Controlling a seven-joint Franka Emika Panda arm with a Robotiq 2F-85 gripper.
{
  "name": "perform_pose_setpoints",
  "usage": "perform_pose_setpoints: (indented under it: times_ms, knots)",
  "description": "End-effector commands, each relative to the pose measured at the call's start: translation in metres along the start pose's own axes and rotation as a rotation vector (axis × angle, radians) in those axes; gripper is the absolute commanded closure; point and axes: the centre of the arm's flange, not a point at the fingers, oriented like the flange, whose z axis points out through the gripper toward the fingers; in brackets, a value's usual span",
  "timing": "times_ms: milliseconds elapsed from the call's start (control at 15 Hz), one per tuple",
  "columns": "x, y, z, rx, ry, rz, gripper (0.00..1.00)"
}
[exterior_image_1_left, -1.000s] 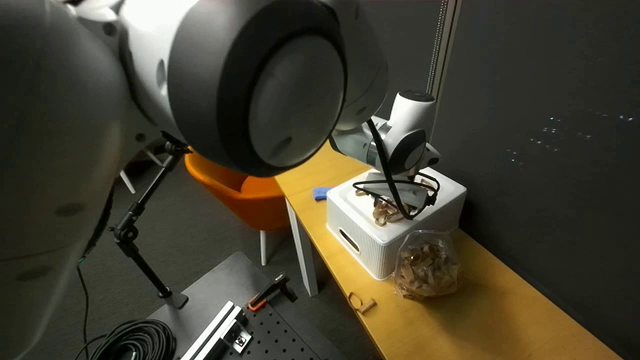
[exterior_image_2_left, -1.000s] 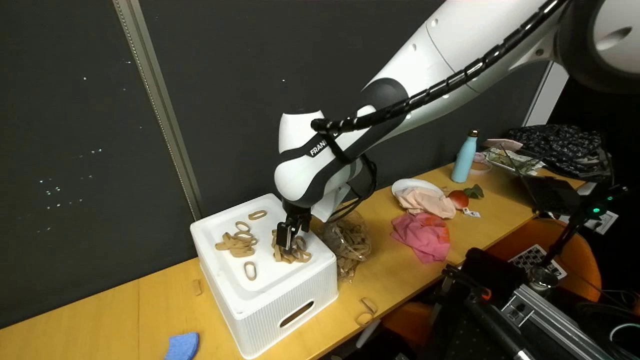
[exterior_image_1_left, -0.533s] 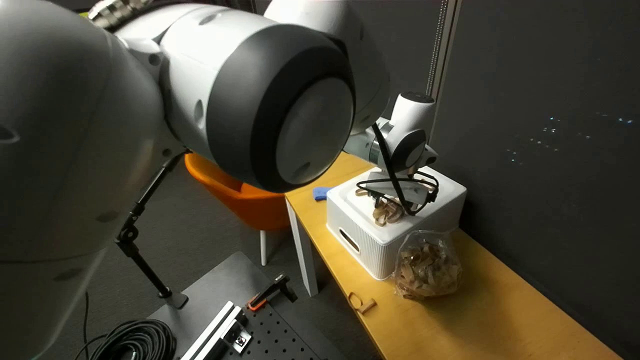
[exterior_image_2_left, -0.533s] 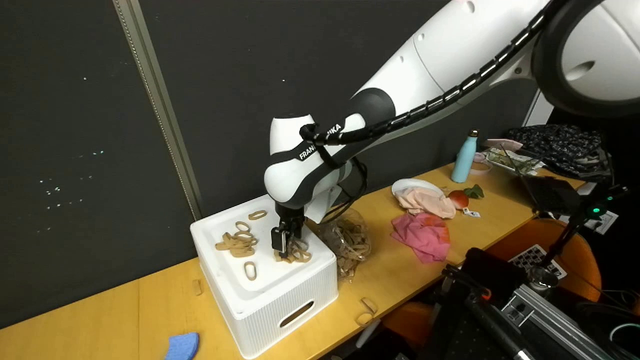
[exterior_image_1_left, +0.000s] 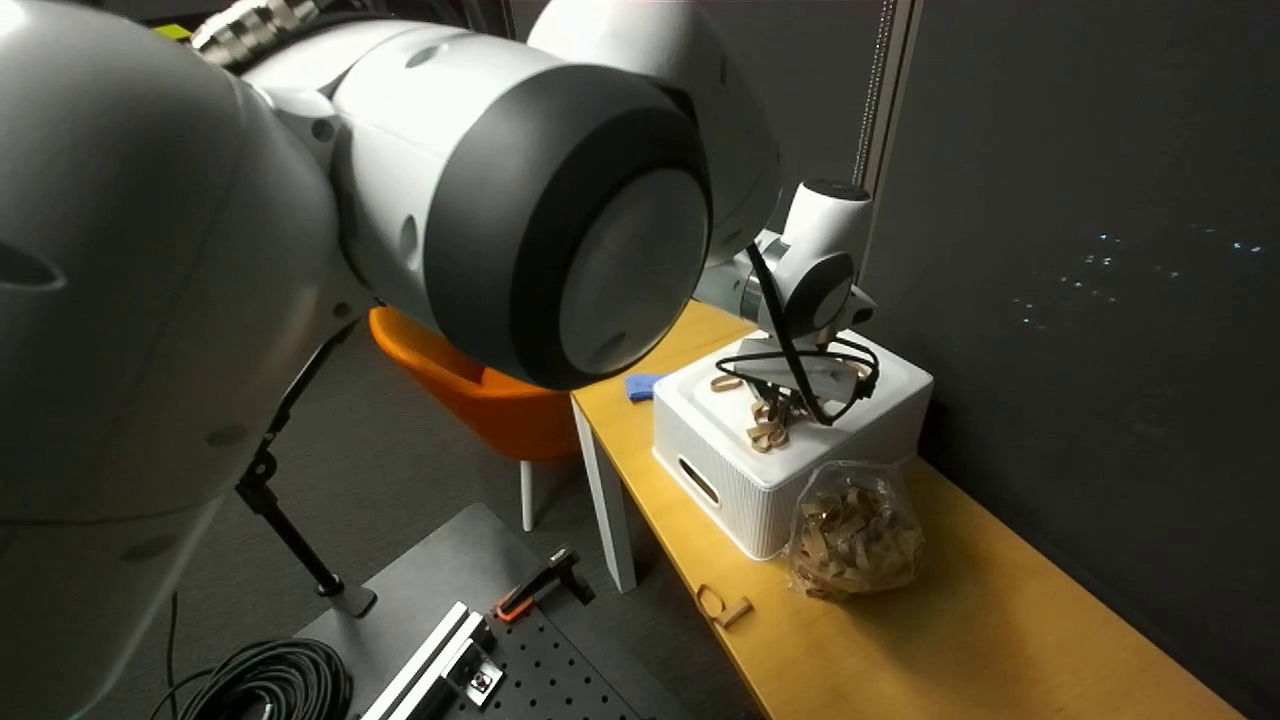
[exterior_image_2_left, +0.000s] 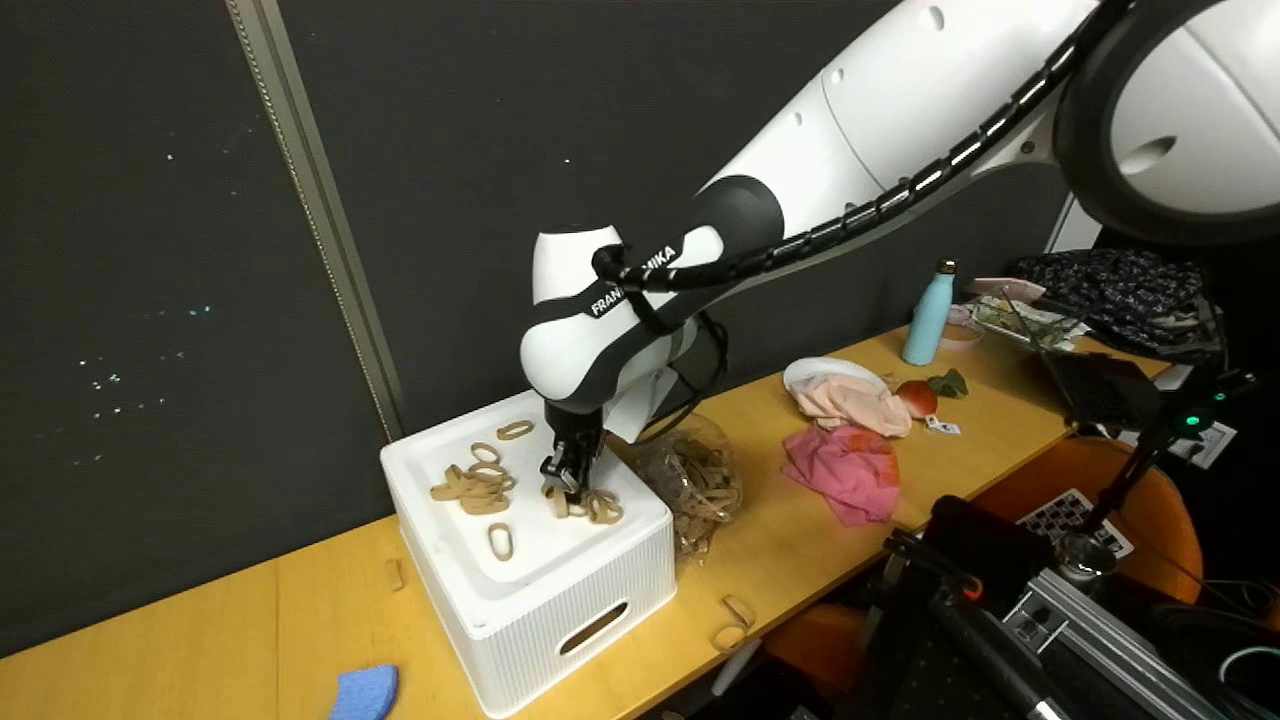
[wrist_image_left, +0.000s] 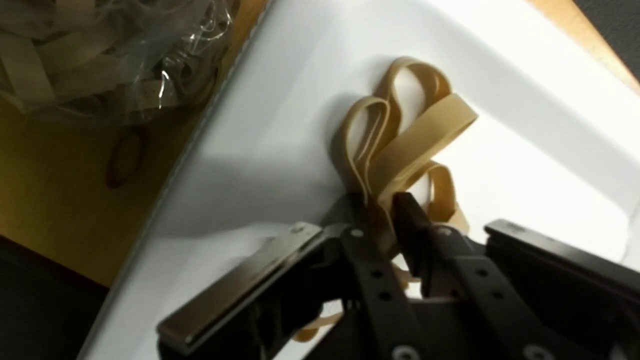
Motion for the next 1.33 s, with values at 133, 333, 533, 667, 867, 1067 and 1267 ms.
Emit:
perform_pose_setpoints:
  times_ms: [133, 333, 533, 667, 867, 1067, 1267]
  knots:
    - [0.007, -0.001, -0.022, -0.012, -0.005, -0.008, 1.00]
    - [-0.001, 0.009, -0.048, -0.036, 0.018, 0.020, 0.99]
    - [-0.009, 0.022, -0.072, -0.063, 0.041, 0.049, 0.99]
    - [-0.016, 0.028, -0.087, -0.076, 0.047, 0.071, 0.99]
    - [-0.032, 0.029, -0.102, -0.091, 0.034, 0.101, 0.99]
    - [-0.055, 0.024, -0.108, -0.097, 0.008, 0.136, 0.99]
    - [-0.094, 0.017, -0.120, -0.128, -0.036, 0.197, 0.99]
